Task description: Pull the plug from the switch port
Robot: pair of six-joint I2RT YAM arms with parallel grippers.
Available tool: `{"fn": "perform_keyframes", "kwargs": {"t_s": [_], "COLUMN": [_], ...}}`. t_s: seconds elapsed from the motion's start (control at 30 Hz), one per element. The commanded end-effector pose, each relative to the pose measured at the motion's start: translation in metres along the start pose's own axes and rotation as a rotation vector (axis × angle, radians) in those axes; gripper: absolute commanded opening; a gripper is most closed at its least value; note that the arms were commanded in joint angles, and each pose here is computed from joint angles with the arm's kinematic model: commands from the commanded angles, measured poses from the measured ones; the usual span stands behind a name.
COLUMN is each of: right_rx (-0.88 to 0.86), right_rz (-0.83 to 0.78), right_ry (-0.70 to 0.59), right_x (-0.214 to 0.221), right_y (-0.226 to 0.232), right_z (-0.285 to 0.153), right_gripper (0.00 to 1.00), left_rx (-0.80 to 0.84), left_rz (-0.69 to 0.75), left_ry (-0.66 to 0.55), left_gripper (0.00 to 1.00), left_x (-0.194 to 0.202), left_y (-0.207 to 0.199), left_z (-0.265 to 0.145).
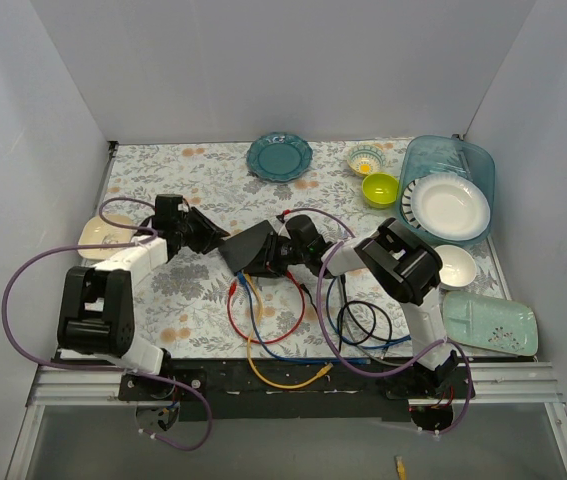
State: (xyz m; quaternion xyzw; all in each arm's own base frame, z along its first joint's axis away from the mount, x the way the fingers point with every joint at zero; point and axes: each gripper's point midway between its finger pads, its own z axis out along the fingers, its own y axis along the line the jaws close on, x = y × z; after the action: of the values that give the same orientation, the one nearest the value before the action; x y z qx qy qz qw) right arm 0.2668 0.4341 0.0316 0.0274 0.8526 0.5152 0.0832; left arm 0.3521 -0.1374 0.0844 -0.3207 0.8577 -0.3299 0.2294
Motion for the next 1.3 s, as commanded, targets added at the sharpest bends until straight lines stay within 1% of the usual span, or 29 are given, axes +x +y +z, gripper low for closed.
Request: {"fn": "perform_keyframes", "kwargs": {"t_s": [0.0,0.1,0.17,0.3,0.4,0.77,0.9,1.27], "right_rx": [0.163,0.162,0.163,0.152,0.153,0.142,0.148,0.19], "right_rz": [0.083,0.082,0.081,0.074,0.078,0.115,0.106,0.103], "right_ry": [0.072,0.072,0.071,0.07,0.068,0.042,0.044,0.061], "right_x": [0.027,0.025,0.023,0.017,0.016,0.009,0.007,0.015], "right_y": [-0.048,-0.046,-0.046,-0.04,-0.04,-0.039,-0.037,-0.05], "right_z": [-0.01,-0.009,-0.008,-0.002,0.001,0.008,0.014,0.019], "right_gripper": [0.33,0.36,0.38,0.4,0.4,0.39,0.37,0.25], "left_rx": [-0.055,-0.115,-0.127,-0.139,-0.144,-0.137,-0.136,-0.14], "left_rz": [-0.034,-0.039,-0.037,-0.06,-0.06,-0.037,-0.038,-0.034], "left_ry": [-0.041,0.011,0.055,0.114,0.122,0.151,0.155,0.175], "left_gripper": [0.3,0.29,0.29,0.27,0.27,0.26,0.26,0.25], "left_x": [-0.023,-0.017,-0.009,0.012,0.019,0.03,0.032,0.039], "left_y": [0.003,0.02,0.028,0.044,0.051,0.058,0.059,0.066], "left_z": [0.021,0.037,0.042,0.042,0.037,0.03,0.03,0.029]}}
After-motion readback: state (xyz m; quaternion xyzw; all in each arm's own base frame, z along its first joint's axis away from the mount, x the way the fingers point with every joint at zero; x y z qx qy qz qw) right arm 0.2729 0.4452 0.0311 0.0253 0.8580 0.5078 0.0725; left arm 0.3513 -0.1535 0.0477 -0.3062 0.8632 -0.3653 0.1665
